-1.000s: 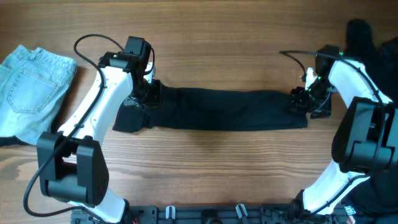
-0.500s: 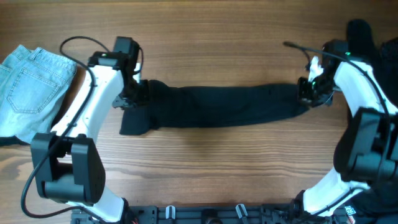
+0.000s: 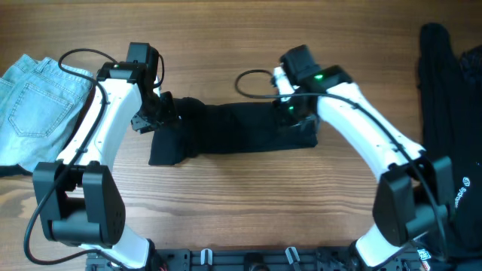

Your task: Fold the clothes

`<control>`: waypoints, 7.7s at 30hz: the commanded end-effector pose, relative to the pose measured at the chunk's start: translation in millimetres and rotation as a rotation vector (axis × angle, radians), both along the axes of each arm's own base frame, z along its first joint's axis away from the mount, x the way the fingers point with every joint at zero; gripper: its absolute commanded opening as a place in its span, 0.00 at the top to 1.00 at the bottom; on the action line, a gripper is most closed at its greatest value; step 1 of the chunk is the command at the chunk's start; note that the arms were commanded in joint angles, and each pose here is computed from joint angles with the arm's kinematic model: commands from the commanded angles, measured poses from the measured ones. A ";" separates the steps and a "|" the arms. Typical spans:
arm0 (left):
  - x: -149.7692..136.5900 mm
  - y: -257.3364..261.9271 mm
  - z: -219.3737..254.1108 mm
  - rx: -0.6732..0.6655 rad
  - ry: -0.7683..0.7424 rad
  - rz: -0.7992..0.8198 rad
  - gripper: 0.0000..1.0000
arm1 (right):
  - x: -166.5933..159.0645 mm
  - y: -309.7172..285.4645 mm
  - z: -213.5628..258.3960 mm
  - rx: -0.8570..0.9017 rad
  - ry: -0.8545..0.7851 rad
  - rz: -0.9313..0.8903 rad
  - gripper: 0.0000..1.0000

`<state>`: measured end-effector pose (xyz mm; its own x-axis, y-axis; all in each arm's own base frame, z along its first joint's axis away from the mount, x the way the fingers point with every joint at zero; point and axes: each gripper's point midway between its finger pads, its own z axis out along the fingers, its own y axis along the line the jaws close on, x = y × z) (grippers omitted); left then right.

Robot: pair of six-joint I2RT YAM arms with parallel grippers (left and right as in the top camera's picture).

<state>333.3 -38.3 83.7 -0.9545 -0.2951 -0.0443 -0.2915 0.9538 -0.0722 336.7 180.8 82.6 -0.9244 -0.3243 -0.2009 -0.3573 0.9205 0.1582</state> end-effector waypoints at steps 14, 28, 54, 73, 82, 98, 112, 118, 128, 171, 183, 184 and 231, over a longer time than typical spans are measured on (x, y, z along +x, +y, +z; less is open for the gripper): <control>10.5 -1.9 -3.9 -0.014 -0.052 0.014 0.17 | 23.1 -38.1 37.7 -0.126 -0.173 -0.184 0.17; -17.1 -37.2 -115.8 -0.203 0.191 -0.032 0.41 | 22.8 -60.8 34.8 -0.131 -0.130 -0.279 0.17; 30.1 -121.2 39.4 0.024 -0.096 -0.166 0.83 | 26.5 -83.8 33.4 -0.100 -0.100 -0.241 0.13; 64.8 17.6 147.3 0.001 -0.344 0.179 0.32 | 5.7 43.6 63.3 0.355 -0.110 0.167 0.10; 58.8 133.3 139.8 -0.095 -0.329 0.495 0.23 | -33.2 165.8 19.5 0.190 -0.257 0.401 0.08; 41.9 178.7 139.8 -0.116 -0.329 0.617 0.23 | -27.2 101.6 -30.4 -0.090 -0.205 -0.518 0.94; 63.0 47.3 115.6 -0.141 -0.235 0.190 0.22 | 12.2 81.9 90.6 0.162 -0.365 -0.114 0.32; 47.9 -2.4 51.8 -0.181 -0.064 0.098 0.22 | -18.0 110.8 48.9 0.190 -0.207 0.198 0.25; 11.8 -78.7 -42.7 -0.186 -0.021 -0.114 0.21 | 37.6 6.7 -21.0 -0.179 -0.199 -0.389 0.96; -29.3 -141.3 -107.4 -0.494 0.000 -0.599 0.62 | 8.5 -79.9 18.4 -0.246 -0.103 -0.468 0.41; 112.8 -15.9 19.4 -0.173 -0.402 -0.194 0.96 | 7.0 -81.3 18.2 -0.255 -0.100 -0.465 0.41; 120.8 -1.3 36.2 -0.161 -0.447 -0.151 0.96 | 7.0 -81.3 18.2 -0.256 -0.100 -0.464 0.41; 85.5 311.7 19.3 -0.252 -0.613 0.683 0.00 | 3.7 -82.4 17.5 -0.262 -0.086 -0.464 0.40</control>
